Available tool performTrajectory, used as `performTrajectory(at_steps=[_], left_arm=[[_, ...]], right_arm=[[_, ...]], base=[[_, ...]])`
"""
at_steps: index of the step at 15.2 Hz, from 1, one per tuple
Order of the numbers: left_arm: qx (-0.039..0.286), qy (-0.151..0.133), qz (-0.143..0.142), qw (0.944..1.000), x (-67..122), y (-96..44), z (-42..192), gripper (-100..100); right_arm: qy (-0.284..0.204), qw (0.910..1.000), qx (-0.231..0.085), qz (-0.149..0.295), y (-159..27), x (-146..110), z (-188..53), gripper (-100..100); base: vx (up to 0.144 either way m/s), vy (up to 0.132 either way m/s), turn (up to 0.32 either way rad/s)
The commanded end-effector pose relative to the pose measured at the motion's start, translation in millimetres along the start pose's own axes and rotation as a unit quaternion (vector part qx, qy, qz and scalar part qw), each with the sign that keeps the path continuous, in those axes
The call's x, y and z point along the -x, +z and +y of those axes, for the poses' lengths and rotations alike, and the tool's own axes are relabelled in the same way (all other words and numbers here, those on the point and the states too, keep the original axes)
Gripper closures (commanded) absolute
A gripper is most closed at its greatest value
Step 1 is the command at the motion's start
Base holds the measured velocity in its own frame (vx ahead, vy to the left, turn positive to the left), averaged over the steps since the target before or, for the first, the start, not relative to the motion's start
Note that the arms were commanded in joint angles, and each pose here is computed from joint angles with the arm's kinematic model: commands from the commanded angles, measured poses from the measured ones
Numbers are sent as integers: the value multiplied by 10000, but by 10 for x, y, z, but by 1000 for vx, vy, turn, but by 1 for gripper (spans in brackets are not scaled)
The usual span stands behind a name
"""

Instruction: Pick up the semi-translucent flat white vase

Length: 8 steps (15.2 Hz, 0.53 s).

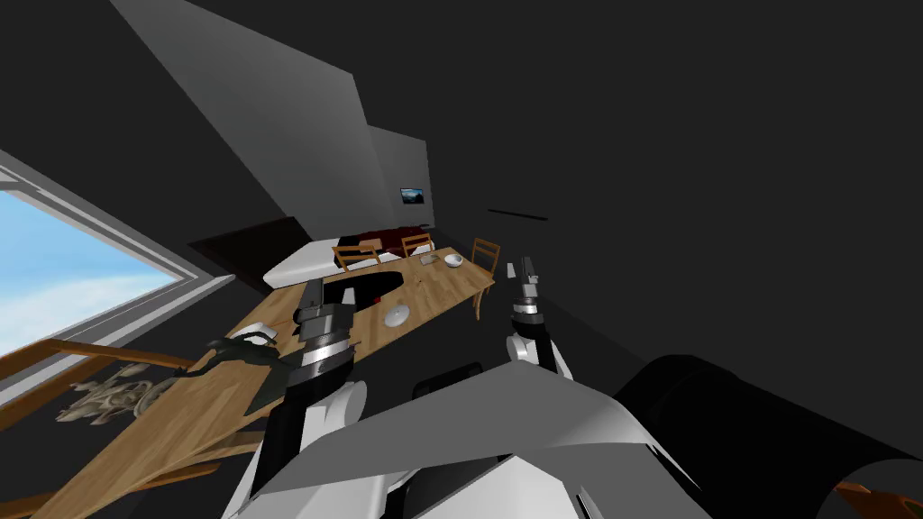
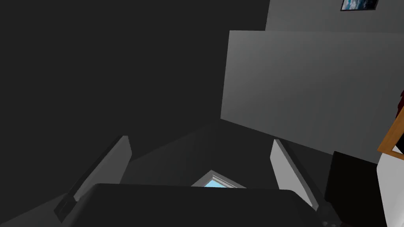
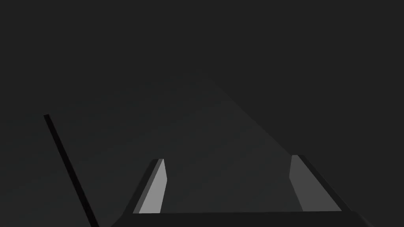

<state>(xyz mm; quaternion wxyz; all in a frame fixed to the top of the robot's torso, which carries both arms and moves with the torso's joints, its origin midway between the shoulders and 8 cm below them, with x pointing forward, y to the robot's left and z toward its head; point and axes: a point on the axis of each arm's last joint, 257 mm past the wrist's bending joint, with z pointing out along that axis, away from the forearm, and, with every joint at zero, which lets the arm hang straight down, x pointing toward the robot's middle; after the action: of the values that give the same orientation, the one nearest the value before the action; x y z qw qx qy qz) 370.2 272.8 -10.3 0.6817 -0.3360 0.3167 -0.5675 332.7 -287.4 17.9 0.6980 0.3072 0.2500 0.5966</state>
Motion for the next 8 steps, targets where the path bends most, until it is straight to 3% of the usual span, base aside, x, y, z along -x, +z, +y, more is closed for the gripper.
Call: performTrajectory(at_steps=[1, 8], left_arm=[[180, 64, 183, 9997, -30, 7, 129, -100], [818, 141, 465, 9955, -42, 15, 577, -100]], right_arm=[[0, 10000, 0, 0, 0, 0, 0, 0], [0, 10000, 0, 0, 0, 0, 0, 0]], base=[[5, -1, -39], [14, -1, -56]])
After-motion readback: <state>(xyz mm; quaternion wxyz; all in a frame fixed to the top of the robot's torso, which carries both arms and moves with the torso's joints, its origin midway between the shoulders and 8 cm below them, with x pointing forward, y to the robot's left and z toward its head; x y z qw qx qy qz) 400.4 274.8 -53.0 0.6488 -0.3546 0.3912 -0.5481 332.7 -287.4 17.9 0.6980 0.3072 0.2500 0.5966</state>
